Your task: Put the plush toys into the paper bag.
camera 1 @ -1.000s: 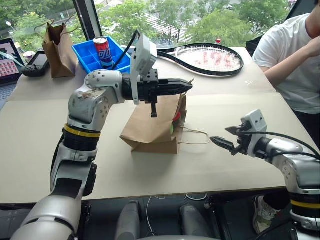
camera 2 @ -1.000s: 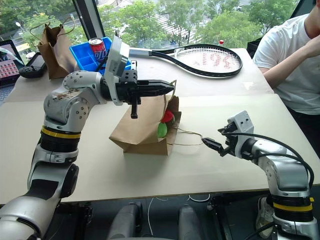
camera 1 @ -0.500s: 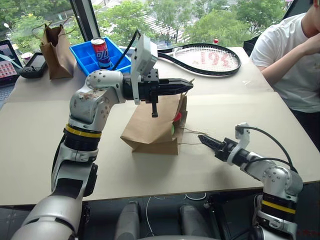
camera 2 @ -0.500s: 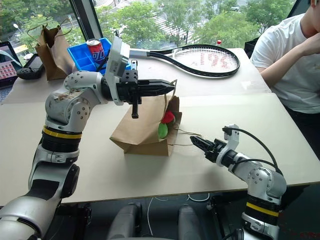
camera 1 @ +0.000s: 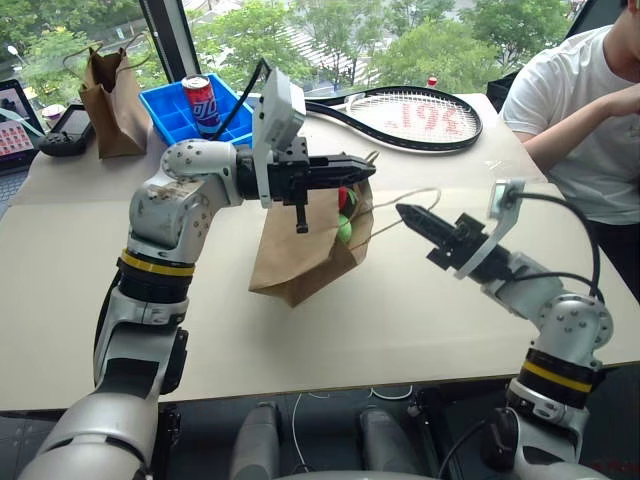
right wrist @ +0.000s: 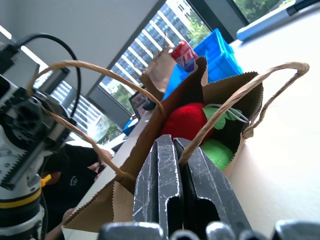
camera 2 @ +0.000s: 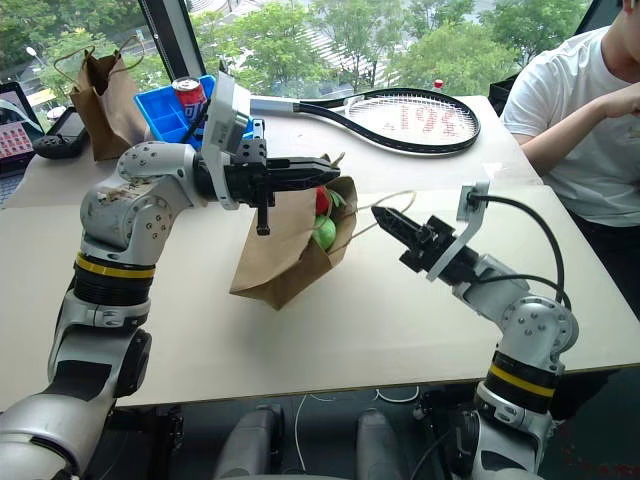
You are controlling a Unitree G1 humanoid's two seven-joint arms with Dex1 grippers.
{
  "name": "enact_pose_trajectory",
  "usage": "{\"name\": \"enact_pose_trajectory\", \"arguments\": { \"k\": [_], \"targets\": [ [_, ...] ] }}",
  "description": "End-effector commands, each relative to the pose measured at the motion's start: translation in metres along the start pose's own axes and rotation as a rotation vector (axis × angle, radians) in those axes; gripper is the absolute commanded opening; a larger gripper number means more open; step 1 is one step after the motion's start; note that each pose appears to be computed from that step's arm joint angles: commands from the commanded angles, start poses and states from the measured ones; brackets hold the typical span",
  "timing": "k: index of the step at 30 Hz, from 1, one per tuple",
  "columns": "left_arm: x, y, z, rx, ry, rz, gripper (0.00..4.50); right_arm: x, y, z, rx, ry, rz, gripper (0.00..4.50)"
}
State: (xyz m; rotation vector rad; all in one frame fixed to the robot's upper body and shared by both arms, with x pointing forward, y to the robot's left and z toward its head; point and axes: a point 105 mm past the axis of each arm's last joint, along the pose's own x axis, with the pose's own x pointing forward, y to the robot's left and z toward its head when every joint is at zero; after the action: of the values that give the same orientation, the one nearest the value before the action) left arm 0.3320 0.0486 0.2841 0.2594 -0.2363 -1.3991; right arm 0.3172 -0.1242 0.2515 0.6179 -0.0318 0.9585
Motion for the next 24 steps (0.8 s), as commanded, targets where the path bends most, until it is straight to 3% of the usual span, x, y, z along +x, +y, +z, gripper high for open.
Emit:
{"name": "enact_pose_trajectory", "arguments": {
  "k": [1, 8, 17, 24],
  "targets": [
    [-0.015, 0.022, 0.018, 0.091, -0.02, 0.101, 0.0, 0.017, 0.032, 0.019, -0.073, -0.009, 0.099, 0.07],
    [-0.033, 0.041, 0.028, 0.146, -0.023, 0.192, 0.0, 0.039, 0.068, 0.04, -0.146, 0.01, 0.191, 0.07],
    [-0.028, 0.031, 0.01, 0.094, -0.017, 0.17, 0.0, 0.031, 0.057, 0.029, -0.135, 0.052, 0.123, 0.07],
    [-0.024, 0.03, 0.017, 0.088, -0.051, 0.158, 0.0, 0.016, 0.06, 0.027, -0.133, 0.055, 0.115, 0.07]
  ]
}}
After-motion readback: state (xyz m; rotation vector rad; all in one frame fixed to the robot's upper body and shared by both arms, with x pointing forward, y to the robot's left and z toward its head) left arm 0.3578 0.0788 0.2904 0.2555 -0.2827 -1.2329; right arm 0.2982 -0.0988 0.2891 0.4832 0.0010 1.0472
